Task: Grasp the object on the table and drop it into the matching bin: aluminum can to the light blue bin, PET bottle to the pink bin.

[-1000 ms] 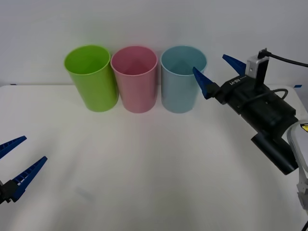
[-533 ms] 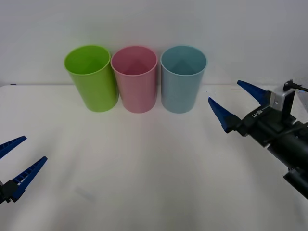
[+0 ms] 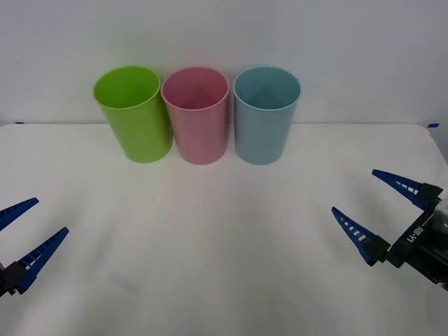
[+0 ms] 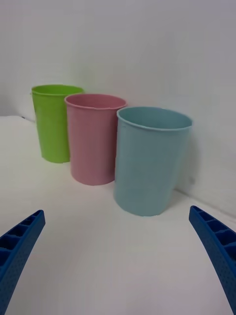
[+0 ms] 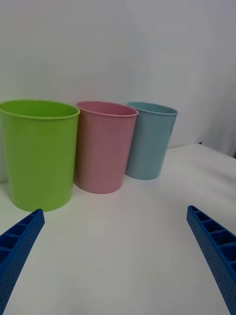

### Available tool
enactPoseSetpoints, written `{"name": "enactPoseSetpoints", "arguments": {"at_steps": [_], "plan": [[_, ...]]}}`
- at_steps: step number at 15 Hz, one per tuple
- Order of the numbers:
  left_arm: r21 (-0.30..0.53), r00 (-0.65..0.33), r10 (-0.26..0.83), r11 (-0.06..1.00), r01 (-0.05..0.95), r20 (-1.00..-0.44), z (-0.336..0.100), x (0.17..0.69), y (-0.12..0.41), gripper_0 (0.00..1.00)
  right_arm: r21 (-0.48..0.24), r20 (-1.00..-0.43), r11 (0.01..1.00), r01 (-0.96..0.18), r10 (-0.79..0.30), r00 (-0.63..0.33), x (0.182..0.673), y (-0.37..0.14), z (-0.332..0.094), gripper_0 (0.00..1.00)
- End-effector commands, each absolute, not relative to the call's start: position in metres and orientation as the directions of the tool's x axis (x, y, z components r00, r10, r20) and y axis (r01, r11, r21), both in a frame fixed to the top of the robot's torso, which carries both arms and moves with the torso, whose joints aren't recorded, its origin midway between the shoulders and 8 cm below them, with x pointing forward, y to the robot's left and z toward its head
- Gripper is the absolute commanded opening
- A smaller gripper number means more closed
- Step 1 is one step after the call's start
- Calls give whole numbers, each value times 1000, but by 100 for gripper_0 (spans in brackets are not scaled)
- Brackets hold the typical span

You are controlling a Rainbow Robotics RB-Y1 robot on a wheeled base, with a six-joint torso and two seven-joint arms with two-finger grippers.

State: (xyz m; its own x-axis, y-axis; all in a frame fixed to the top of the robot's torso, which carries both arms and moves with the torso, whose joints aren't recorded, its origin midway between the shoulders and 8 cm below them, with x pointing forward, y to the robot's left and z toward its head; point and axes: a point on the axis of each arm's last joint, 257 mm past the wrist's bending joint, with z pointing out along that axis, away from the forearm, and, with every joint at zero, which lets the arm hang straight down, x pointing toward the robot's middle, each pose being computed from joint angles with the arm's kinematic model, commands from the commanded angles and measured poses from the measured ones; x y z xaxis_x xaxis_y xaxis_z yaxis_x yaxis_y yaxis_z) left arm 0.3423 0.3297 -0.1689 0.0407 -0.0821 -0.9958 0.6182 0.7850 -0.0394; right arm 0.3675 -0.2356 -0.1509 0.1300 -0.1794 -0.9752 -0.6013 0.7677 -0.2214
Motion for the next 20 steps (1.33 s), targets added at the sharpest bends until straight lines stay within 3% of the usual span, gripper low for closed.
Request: {"name": "enactPoseSetpoints", "arguments": {"at_steps": [1,4,11,20], "plan": [[-39,41,-82,785,618,-996,-169,342,330,100,-242,-970,766,-596,-213,120,344,-248,-167,100],[-39,41,-82,785,618,-996,-169,342,330,100,-239,-968,776,-584,-237,82,318,-261,-186,100],[-39,41,-82,785,618,-996,-169,342,330,100,-110,-985,787,-606,-169,-40,286,-292,-235,100],[-39,41,-82,785,618,-996,-169,342,330,100,-96,-986,777,-623,-158,-45,282,-289,-240,100]]}}
